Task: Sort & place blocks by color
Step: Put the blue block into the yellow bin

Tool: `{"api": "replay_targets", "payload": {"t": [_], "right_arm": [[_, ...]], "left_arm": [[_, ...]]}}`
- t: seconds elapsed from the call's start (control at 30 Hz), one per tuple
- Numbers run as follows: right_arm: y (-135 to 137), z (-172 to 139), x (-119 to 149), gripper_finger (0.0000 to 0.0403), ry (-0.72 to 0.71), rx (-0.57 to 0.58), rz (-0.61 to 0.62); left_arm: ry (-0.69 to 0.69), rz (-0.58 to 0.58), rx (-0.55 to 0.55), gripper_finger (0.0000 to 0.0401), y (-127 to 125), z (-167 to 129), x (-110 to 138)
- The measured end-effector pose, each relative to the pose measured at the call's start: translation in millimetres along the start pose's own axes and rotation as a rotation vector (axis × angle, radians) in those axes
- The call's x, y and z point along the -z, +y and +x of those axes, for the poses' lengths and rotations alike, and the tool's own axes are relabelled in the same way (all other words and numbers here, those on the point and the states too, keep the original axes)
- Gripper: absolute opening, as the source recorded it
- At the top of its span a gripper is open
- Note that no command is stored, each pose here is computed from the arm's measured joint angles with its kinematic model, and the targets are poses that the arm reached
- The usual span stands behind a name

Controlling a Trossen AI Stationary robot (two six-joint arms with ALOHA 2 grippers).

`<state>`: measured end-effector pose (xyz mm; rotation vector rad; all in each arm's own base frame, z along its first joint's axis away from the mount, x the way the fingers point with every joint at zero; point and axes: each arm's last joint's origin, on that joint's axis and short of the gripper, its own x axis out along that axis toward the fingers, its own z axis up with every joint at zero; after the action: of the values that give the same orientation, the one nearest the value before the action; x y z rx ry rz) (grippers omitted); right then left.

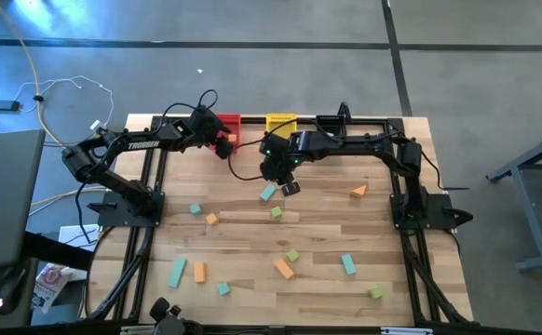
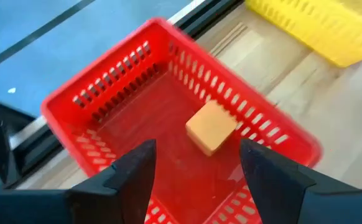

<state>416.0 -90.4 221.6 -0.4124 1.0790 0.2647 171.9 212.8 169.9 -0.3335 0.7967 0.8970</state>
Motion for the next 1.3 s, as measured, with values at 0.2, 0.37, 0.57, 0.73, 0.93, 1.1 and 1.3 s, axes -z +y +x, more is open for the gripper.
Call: {"api": "replay_targets", "payload": {"t": [0.2, 0.37, 0.57, 0.73, 0.93, 1.1, 1.3], "right_arm": [[0, 0, 0, 0.0192, 0.000, 0.000, -0.012], [1, 0, 0, 0.0212, -0.012, -0.026, -0.103], [5, 0, 1, 0.0211, -0.053, -0.110, -0.210], [5, 0, 0, 0.0211, -0.072, -0.123, -0.252], [3, 23, 2, 0.0211, -0.068, -0.126, -0.253], [4, 41, 6, 0.0211, -0.043, -0.144, -0.247], [3, 56, 8, 0.0210, -0.036, -0.146, -0.239]], "left_arm": [[0.051, 0.048, 0.073, 0.0218, -9, -13, -12], [0.084, 0.042, 0.099, 0.0218, -18, -34, -15], [0.055, -0.001, 0.129, 0.0218, -28, -72, -13], [0.011, -0.012, 0.168, 0.0218, -36, -101, -11], [-0.042, -0.003, 0.231, 0.0218, -48, -121, -8], [-0.060, 0.026, 0.265, 0.0218, -56, -128, -7], [-0.058, 0.045, 0.283, 0.0218, -61, -130, -5]]}}
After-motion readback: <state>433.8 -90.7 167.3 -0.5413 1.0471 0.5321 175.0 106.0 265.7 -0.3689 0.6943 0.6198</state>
